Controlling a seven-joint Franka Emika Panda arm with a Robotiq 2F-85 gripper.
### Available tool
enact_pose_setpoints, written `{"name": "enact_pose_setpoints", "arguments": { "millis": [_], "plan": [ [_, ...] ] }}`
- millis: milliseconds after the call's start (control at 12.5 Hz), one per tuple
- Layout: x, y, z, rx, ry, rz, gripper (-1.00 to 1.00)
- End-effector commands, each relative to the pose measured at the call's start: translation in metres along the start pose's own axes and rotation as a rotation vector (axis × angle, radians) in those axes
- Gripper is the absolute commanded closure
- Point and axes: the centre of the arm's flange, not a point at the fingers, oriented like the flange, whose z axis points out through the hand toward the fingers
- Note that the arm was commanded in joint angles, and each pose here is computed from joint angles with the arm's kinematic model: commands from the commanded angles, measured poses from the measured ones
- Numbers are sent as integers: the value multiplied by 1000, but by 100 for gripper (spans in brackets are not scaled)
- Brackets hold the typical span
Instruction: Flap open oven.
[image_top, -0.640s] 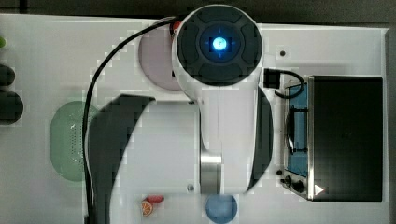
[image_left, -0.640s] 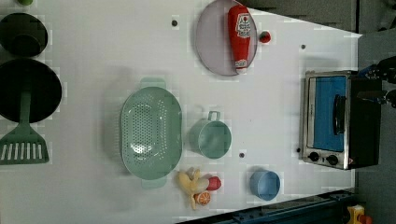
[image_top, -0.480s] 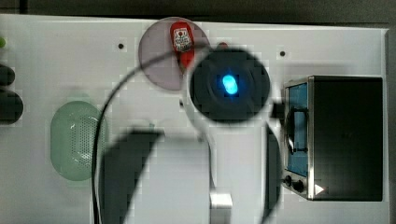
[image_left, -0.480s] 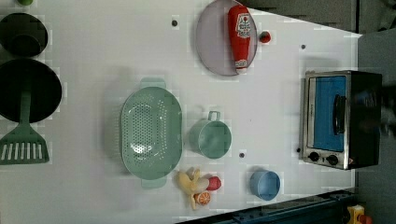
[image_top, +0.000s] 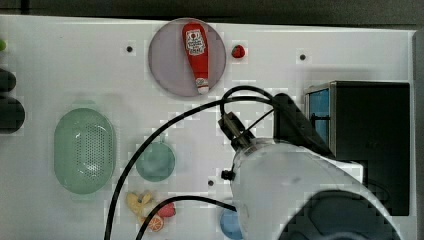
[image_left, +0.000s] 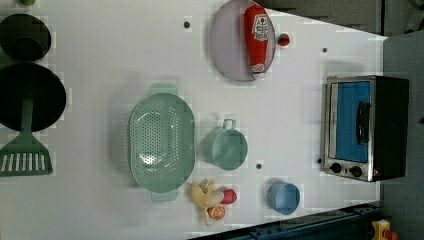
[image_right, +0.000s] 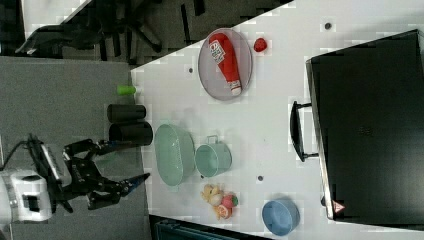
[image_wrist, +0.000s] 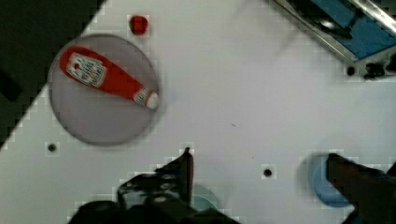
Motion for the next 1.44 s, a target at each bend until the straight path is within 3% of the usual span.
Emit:
{"name": "enact_pose_setpoints", "arguments": {
  "millis": [80, 480, 560, 720, 1040, 1440],
  "plan": [
    [2, -6, 35, -71, -56, -31, -65],
    [8, 0, 41, -78, -66, -16, 56],
    [12, 5, 45, -84, -74, -5, 65],
    [23, 18, 56, -92, -94, -31, 65],
    [65, 58, 86, -73, -143, -306, 65],
    [126, 110, 137, -16, -96, -729, 65]
  ]
}}
